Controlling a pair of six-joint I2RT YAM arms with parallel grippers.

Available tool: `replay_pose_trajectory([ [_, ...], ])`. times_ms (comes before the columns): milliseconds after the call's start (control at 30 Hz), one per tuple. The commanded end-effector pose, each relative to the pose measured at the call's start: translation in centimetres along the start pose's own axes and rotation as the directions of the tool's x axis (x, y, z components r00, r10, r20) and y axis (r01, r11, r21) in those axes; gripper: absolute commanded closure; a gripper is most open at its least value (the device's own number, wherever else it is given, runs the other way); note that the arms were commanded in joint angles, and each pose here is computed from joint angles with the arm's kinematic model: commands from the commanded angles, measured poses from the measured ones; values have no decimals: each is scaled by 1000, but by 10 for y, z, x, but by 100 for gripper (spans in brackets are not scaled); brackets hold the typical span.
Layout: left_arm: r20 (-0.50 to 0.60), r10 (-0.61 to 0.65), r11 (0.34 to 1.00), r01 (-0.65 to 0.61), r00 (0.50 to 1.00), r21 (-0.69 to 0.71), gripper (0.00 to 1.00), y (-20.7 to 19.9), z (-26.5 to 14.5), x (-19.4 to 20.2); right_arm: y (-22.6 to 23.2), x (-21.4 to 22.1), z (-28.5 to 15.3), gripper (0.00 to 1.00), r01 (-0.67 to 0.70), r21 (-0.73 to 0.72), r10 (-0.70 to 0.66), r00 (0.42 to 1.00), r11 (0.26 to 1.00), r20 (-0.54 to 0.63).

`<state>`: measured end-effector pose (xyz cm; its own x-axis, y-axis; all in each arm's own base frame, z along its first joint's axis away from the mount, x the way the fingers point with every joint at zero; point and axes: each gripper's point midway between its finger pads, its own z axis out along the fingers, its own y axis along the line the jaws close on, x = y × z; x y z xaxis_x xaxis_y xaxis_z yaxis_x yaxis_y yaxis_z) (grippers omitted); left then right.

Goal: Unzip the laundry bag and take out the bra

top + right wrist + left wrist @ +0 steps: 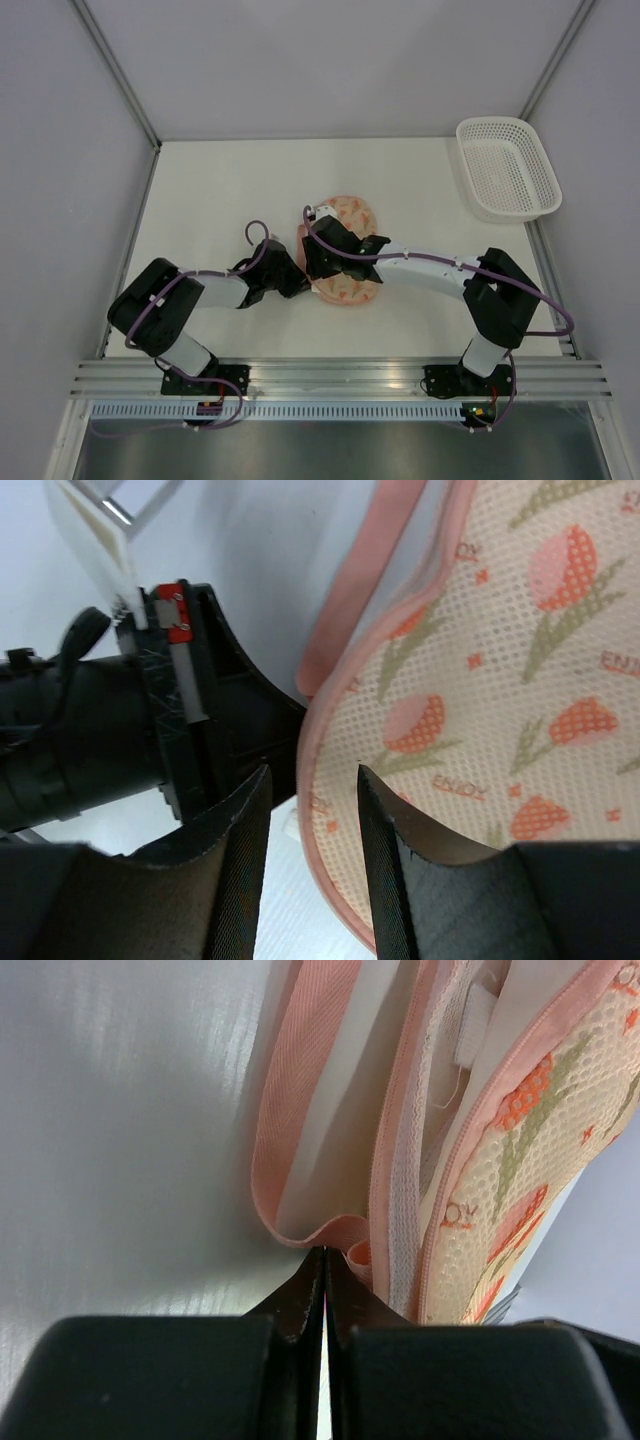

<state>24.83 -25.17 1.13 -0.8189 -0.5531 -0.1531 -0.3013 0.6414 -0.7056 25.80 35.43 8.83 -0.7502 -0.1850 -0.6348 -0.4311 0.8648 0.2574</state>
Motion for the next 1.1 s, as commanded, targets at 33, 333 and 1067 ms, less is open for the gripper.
replay_pose_trajectory([
  [33, -22, -39, 999, 38, 999, -28, 98, 13, 5, 8, 22, -16, 5, 56, -1, -65, 3, 1000, 998, 31],
  [333, -7, -41, 999, 40, 999, -17, 98, 9, -1, 5, 18, -1, 19, 67, -6, -56, 5, 1000, 998, -12],
  [1067, 26, -47, 999, 47, 999, 9, 98, -3, -11, -2, 12, 34, 25, 86, 21, -19, -23, 996, 1000, -91],
])
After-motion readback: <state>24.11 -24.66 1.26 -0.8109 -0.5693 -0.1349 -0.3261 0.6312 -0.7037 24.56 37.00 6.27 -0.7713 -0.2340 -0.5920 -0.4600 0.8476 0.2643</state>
